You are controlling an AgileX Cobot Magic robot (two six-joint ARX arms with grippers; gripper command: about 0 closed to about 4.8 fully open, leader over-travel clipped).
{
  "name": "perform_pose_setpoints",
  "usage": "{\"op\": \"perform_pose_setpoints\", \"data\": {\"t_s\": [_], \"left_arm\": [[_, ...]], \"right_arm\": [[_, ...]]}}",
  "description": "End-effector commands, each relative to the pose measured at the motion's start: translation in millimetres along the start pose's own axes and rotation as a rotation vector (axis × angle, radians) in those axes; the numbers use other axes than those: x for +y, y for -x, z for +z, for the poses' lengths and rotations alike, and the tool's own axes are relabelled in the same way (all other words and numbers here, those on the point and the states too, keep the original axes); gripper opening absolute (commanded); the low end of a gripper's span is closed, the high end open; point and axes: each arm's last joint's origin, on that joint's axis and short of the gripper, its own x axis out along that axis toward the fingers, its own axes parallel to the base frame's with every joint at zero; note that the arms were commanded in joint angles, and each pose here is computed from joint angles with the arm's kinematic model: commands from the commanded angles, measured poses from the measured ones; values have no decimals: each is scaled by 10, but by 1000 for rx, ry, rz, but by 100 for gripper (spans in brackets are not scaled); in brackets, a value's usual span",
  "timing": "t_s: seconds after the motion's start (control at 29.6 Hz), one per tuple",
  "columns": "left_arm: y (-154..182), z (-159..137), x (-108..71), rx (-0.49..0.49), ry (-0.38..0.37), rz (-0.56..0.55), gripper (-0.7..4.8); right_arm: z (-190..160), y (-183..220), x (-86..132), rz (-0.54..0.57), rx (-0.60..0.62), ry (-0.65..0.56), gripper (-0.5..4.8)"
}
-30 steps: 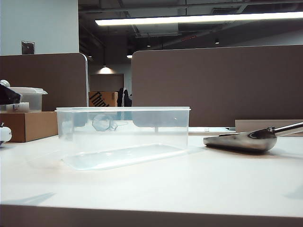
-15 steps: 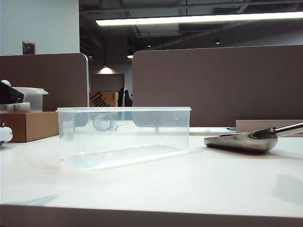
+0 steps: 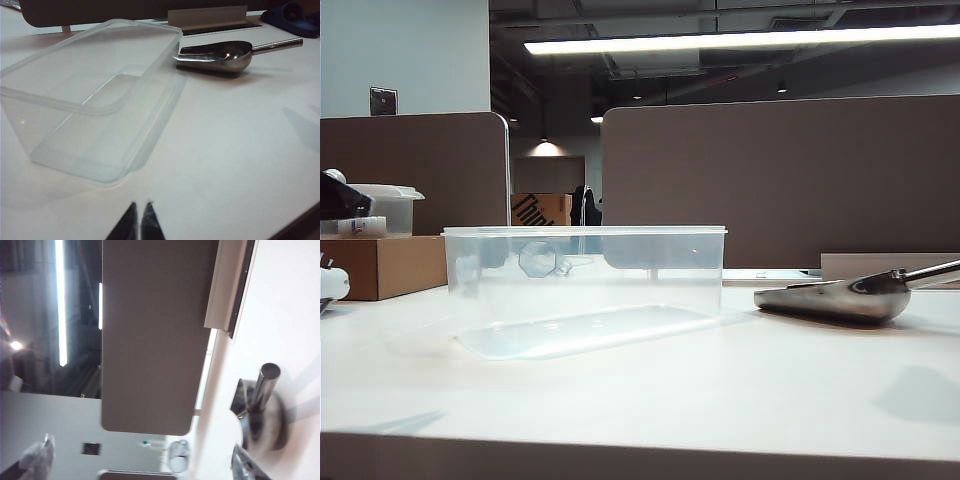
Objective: Pick up the metal ice scoop from the table and place it inside the transparent plastic box.
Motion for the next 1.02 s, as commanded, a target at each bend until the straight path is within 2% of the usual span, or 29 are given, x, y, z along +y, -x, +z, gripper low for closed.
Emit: {"op": "perform_pose_setpoints", "data": {"t_s": [0.03, 0.34, 0.54, 0.68, 0.81, 1.02], "left_arm": [[-1, 7, -3, -8, -1, -5, 21], [-1, 6, -12, -7, -2, -16, 21], [-1, 6, -12, -7, -2, -16, 21], [-1, 6, -12, -7, -2, -16, 21], [-2, 6, -12, -6, -2, -14, 21], [-2, 5, -12, -6, -2, -15, 21]], "right_arm": [[-1, -85, 77, -26, 6, 89, 479], [-71, -533, -111, -162, 104, 42, 479], [-106, -867, -264, -135, 98, -30, 479], [-137, -1114, -383, -174, 116, -47, 479], [-189, -1424, -499, -211, 189, -53, 479], [-212, -1680, -671, -274, 146, -49, 479]]}}
